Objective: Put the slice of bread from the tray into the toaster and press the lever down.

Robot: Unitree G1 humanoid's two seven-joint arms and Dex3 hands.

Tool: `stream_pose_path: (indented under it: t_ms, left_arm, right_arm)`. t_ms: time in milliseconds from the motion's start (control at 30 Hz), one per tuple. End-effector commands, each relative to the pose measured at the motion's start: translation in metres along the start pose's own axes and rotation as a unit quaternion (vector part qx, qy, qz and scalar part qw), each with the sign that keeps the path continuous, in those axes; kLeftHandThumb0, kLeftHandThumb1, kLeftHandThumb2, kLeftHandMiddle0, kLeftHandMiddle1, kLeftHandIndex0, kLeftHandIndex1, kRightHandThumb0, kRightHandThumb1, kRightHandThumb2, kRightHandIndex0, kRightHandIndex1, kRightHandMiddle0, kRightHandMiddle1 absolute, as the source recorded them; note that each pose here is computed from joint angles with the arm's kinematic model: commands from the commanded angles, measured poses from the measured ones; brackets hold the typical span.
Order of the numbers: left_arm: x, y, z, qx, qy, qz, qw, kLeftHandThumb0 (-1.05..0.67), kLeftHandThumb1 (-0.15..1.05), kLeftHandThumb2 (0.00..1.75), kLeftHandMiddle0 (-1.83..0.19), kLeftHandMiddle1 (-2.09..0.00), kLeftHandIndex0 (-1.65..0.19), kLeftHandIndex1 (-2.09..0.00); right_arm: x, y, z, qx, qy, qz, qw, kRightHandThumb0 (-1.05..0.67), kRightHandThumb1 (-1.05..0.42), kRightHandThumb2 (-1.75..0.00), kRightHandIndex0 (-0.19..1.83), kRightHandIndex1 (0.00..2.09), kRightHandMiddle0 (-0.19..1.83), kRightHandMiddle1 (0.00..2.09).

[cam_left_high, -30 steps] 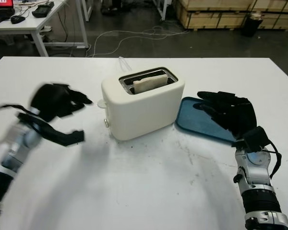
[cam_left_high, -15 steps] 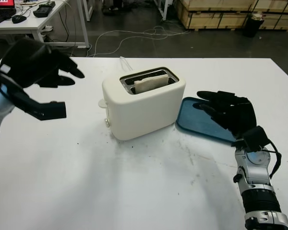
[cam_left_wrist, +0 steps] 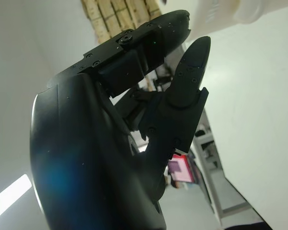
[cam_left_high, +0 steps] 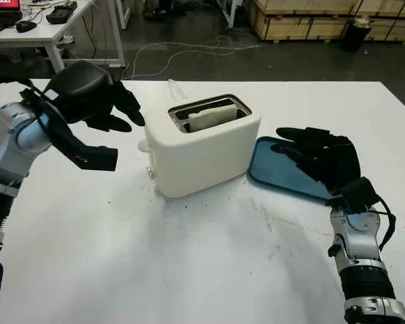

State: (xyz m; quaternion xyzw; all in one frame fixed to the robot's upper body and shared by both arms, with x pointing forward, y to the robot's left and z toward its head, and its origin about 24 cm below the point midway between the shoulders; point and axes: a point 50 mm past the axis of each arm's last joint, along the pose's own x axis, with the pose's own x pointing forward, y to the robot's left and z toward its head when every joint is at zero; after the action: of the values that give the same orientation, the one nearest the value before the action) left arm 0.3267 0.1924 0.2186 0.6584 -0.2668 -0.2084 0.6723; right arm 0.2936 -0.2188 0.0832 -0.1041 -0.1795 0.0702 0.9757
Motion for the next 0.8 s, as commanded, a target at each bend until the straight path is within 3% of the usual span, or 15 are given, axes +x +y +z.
stream_pose_path:
  t_ms: [0,200,333,767]
  left_arm:
    - [0.004,-0.002,0.002,0.011,-0.005,-0.014,1.0,-0.38,0.74,0.01,-0.97,-1.43,-1.33,-0.01]
    - [0.005,-0.01,0.003,0.005,-0.017,-0.037,0.999,-0.34,0.74,0.0,-1.02,-1.37,-1.34,-0.01]
    - [0.004,-0.013,0.003,-0.003,-0.01,-0.06,0.998,-0.32,0.78,0.01,-0.94,-1.46,-1.31,0.0]
    - [-0.004,-0.037,0.003,-0.025,-0.017,-0.064,0.998,-0.3,0.74,0.0,-0.95,-1.5,-1.32,-0.01]
  right_arm:
    - [0.003,-0.002,0.002,-0.003,-0.006,0.0,1.0,-0.52,-0.9,0.0,1.15,0.12,1.08,0.0]
    - [0.001,-0.003,0.002,0.005,-0.004,-0.003,1.0,-0.54,-0.9,0.0,1.15,0.12,1.08,0.0]
    - [0.001,-0.002,0.001,0.003,0.004,-0.003,1.0,-0.55,-0.9,0.0,1.14,0.12,1.08,0.0]
    - [0.0,-0.003,0.001,0.001,0.002,-0.001,1.0,-0.54,-0.9,0.0,1.14,0.12,1.08,0.0]
